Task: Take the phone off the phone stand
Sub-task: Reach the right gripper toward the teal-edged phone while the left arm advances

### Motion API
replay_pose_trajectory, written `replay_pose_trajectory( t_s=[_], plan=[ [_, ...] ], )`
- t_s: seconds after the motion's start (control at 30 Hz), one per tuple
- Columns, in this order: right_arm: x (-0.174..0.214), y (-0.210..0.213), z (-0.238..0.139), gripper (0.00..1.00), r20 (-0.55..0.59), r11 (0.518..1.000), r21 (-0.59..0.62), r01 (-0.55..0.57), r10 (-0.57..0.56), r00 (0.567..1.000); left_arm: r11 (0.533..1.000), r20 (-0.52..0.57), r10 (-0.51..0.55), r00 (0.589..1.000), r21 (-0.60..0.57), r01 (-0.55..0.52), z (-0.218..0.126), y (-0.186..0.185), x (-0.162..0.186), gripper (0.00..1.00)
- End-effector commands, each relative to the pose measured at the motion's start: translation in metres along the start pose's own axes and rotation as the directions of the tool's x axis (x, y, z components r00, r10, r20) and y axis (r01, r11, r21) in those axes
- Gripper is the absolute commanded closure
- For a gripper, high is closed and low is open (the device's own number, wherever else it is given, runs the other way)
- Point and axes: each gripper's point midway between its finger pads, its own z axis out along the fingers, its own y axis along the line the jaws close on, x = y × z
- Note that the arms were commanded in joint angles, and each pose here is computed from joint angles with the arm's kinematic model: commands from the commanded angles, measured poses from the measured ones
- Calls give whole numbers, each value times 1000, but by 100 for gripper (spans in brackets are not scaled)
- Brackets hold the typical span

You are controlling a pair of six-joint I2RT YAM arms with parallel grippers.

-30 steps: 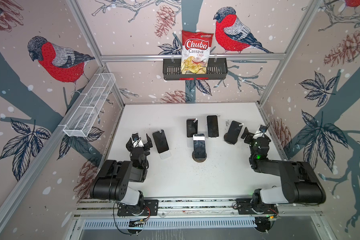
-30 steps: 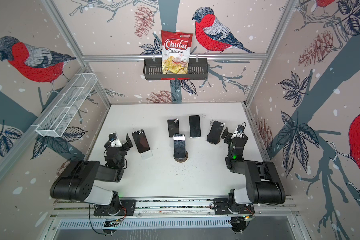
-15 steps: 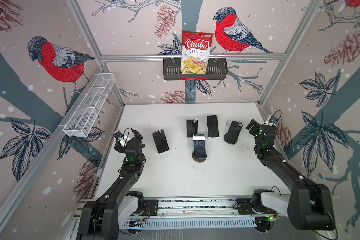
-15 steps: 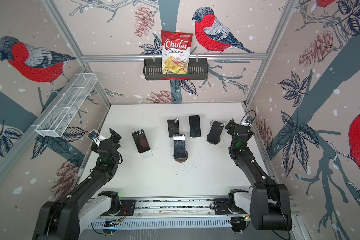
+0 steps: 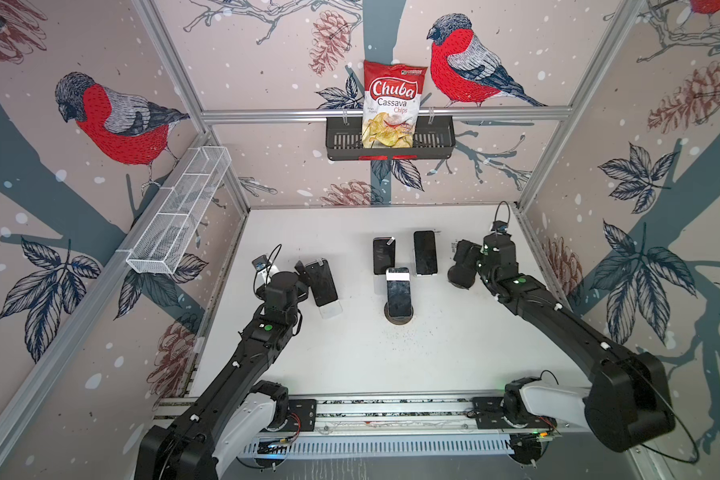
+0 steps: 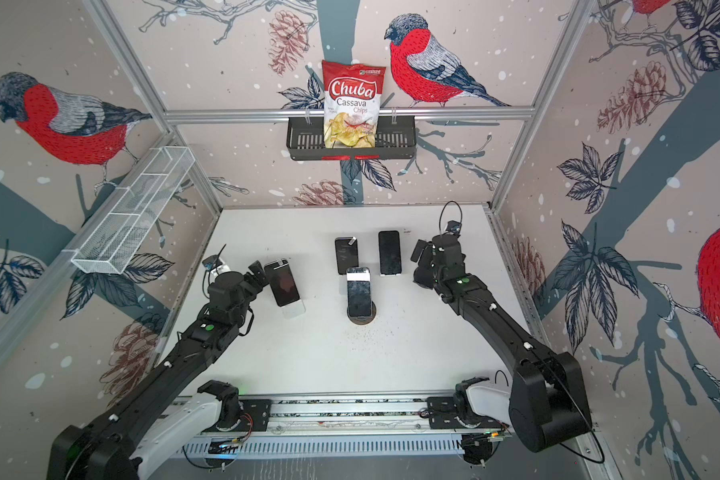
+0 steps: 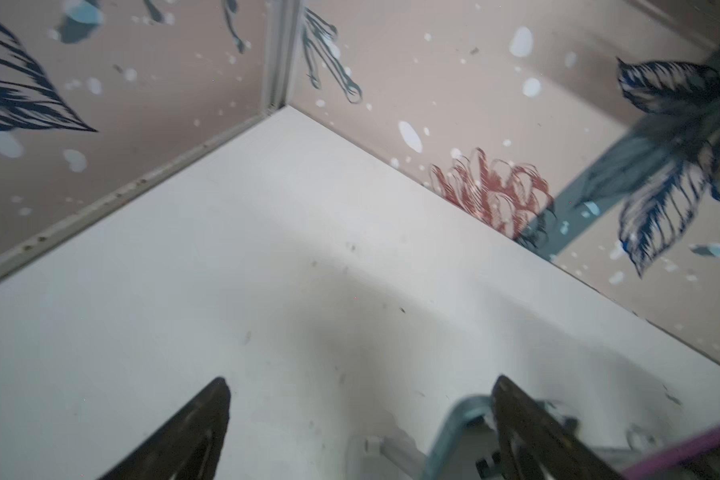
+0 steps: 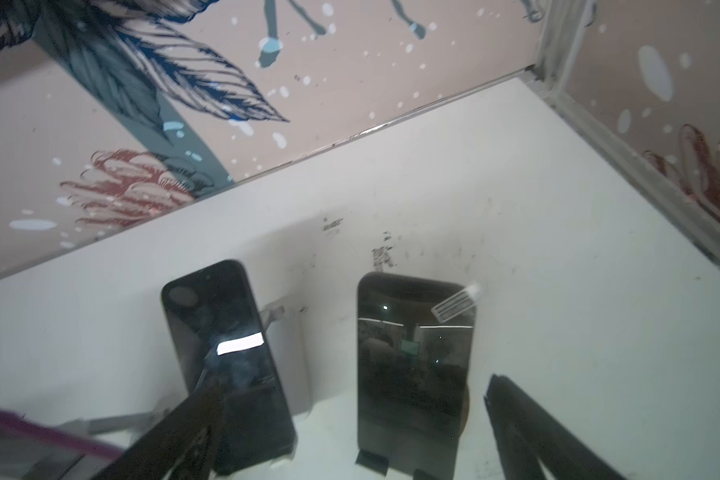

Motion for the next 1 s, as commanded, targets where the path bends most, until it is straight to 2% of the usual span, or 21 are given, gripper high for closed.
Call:
replay_pose_trajectory(
  t_s=[0.0,0.1,0.27,0.53,0.8,0.97],
  plan=[
    [15,29,-9,1,-66,997,-68,40,-45,997,990,-94,51,994,134,-38,-8,-32,16,3],
    [33,59,-11,1,-110,989,-116,90,-103,989,973,-142,23,990,230,11,-14,-55,27,3],
    [45,98,-25,1,-125,972,-182,146,-170,978,933,-187,39,981,359,31,-29,-93,46,3],
    [71,136,-37,1,-168,951,-212,224,-261,951,889,-247,81,966,457,42,-44,-135,69,3],
    [103,155,-55,1,-209,955,-162,247,-277,938,841,-231,212,950,538,-56,-44,-155,78,3],
    [123,164,-55,1,-255,952,-155,264,-296,920,834,-220,261,940,542,-105,-44,-151,84,3]
  ],
)
